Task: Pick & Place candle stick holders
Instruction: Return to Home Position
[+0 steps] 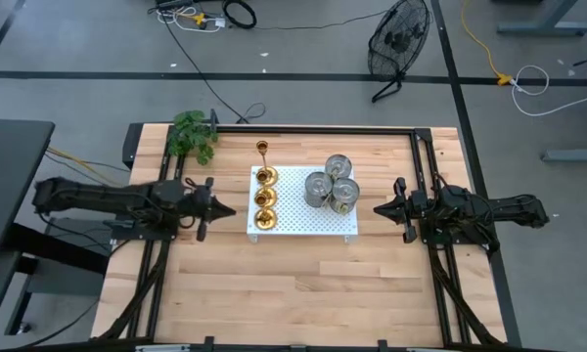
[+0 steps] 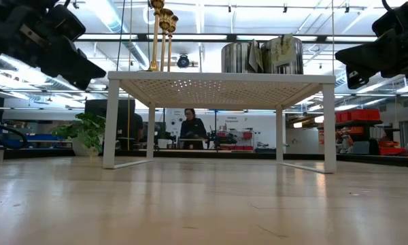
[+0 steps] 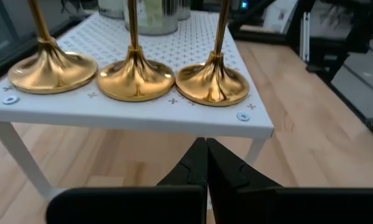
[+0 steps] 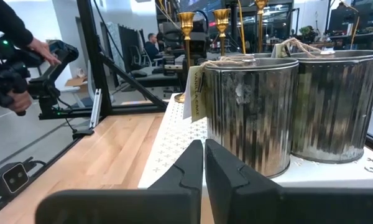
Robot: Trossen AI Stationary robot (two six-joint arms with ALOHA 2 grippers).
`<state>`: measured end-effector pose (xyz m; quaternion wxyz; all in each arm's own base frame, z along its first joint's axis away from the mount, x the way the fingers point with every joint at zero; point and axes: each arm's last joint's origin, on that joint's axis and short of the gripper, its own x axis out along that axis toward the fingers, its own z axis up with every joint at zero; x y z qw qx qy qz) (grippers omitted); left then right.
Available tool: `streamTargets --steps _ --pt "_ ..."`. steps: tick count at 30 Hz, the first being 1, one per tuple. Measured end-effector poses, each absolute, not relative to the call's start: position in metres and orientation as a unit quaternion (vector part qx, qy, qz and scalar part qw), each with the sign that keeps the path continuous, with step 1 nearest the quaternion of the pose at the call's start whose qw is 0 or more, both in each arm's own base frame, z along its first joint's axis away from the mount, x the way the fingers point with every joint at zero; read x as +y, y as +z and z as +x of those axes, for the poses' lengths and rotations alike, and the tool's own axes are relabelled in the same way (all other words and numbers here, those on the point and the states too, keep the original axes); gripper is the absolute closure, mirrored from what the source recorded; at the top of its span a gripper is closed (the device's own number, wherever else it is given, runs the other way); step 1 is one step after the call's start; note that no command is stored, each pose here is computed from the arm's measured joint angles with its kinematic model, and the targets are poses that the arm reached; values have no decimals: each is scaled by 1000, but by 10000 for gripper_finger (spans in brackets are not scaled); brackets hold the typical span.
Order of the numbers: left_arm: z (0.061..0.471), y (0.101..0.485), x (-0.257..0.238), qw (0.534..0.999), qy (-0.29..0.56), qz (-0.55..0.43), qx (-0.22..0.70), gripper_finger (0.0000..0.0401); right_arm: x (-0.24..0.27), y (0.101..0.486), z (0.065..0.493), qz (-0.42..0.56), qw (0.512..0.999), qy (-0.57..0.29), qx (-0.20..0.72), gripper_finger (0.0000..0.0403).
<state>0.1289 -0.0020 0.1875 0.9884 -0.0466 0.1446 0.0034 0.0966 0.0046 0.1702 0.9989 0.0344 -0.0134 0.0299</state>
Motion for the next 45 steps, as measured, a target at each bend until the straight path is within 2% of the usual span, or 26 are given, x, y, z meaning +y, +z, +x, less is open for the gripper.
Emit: streamTargets --steps 19,33,45 --pt "108 158 0 997 19 -48 56 400 5 170 97 34 999 30 -13 382" --pt "98 167 0 999 12 -33 -5 400 5 170 97 34 999 30 -14 382" --pt "97 168 -2 999 -13 -33 -10 399 5 170 97 34 999 30 -14 382"
